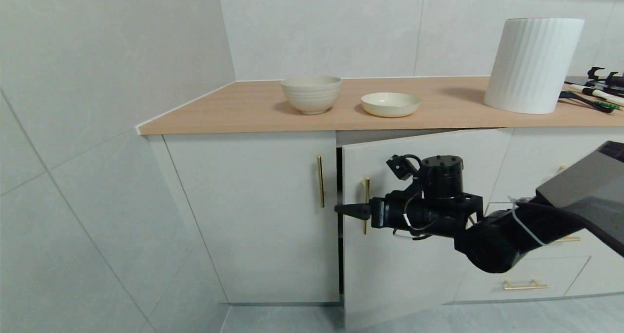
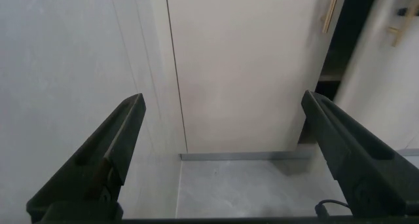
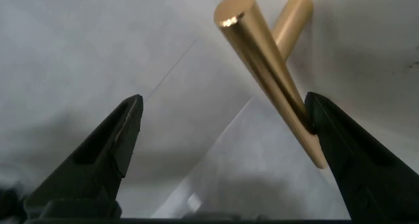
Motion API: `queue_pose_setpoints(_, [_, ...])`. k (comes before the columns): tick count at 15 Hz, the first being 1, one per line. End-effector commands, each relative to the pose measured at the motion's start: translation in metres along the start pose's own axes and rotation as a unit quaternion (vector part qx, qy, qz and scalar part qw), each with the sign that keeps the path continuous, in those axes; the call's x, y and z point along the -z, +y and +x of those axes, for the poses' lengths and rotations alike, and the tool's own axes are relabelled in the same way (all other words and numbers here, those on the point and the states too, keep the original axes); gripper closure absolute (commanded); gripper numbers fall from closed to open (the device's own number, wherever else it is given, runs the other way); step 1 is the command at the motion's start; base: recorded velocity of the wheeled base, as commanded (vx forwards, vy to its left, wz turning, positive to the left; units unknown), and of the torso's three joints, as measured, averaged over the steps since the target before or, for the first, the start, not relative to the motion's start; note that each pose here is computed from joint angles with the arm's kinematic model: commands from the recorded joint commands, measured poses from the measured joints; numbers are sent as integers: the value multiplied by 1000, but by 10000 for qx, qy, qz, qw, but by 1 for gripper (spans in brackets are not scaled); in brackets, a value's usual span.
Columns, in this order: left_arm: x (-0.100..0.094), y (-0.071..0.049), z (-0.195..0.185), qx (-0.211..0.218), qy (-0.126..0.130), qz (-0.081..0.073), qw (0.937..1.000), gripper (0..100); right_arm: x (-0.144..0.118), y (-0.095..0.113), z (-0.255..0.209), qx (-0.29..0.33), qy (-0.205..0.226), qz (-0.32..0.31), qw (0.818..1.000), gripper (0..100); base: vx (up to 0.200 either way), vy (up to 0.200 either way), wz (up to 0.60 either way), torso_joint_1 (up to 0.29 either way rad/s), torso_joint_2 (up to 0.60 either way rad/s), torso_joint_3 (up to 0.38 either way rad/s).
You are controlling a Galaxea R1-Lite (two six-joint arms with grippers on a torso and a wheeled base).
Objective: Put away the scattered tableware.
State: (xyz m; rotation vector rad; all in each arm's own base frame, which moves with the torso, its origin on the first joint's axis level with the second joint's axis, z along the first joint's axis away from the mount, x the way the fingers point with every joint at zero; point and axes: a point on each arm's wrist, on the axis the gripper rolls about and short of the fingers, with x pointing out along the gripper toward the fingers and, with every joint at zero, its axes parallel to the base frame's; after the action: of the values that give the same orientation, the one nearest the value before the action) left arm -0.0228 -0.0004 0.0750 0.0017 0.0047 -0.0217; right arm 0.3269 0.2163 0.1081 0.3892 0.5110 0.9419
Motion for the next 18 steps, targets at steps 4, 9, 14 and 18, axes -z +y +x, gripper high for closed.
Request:
queue_pose_setpoints(4, [0, 0, 0, 7, 0, -1, 10000, 0, 19, 35, -51, -540, 137, -115, 9984, 0, 0, 0, 0, 0, 0, 0])
queue_pose_setpoints(9, [0, 0, 0, 7, -8, 22, 10000, 0, 34, 43, -63, -685, 109, -210, 9974, 0, 0, 0, 0, 0, 0, 0])
queue_pose_setpoints(14, [-34, -3, -9, 597, -386, 188, 9973, 0, 35, 46, -71, -682, 115, -206, 9974, 0, 0, 0, 0, 0, 0, 0])
queue_pose_setpoints(18, [-158, -7, 30, 1792, 211, -457, 9825, 0, 41, 45, -74, -641, 200, -164, 9976, 0, 0, 0, 0, 0, 0, 0])
